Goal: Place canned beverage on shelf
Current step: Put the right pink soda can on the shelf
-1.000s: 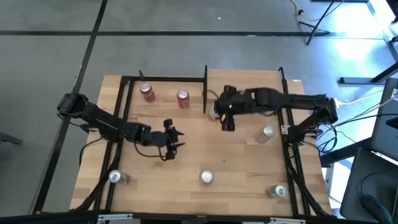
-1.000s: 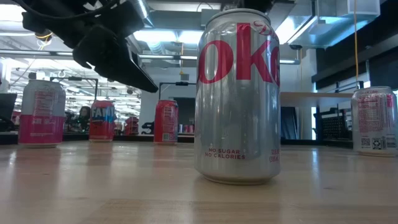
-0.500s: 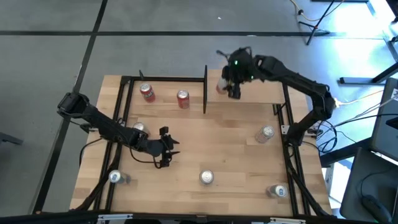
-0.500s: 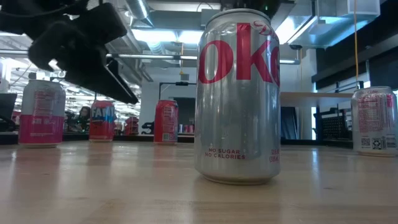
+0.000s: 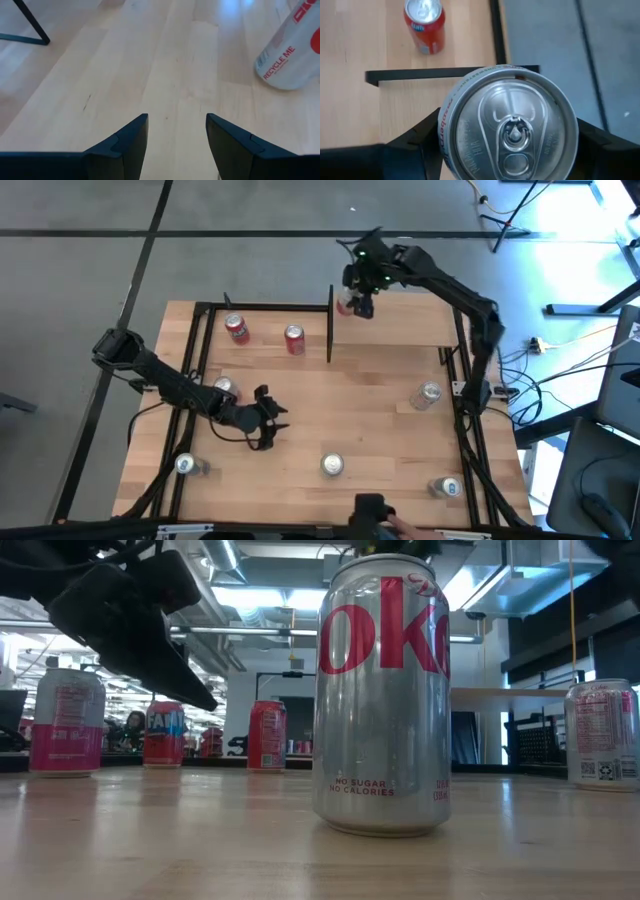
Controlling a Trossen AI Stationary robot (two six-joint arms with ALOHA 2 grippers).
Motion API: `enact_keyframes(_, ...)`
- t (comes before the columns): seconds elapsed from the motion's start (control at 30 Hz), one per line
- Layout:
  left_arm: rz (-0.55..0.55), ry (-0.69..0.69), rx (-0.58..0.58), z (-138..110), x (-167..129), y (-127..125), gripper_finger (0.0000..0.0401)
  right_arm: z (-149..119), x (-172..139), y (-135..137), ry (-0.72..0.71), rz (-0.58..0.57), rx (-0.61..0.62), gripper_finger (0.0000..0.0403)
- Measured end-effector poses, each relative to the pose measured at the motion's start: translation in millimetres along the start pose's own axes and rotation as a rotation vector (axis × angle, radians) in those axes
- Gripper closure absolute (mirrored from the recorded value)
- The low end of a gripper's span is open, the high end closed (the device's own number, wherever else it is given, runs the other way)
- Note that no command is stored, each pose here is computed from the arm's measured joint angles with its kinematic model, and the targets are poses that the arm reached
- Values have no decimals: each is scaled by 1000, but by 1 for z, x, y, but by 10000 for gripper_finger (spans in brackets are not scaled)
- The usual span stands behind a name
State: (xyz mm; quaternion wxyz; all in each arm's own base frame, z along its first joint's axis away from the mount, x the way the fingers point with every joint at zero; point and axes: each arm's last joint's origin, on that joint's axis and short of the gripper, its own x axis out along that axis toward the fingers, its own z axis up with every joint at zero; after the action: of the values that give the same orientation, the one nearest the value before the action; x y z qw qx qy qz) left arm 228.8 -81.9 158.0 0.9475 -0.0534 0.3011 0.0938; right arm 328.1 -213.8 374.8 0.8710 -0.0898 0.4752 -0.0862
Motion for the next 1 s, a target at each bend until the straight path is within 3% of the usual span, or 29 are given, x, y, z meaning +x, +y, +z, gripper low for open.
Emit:
enact_keyframes(0.3,9,-10,15,-1,-2,-3,209,5,30,-14,59,18,15,134)
enact_keyframes(0.6,11,-10,16,-1,-2,-3,209,4,34,-15,43,47,18,134)
enact_keyframes(0.67,11,-10,16,-1,-2,-3,209,4,35,-15,41,46,15,116)
enact_keyframes(0.83,11,-10,16,-1,-2,-3,209,5,37,-15,40,44,9,22)
enact_keyframes(1.0,11,-10,17,-1,-2,-3,209,7,23,-15,31,35,-5,46)
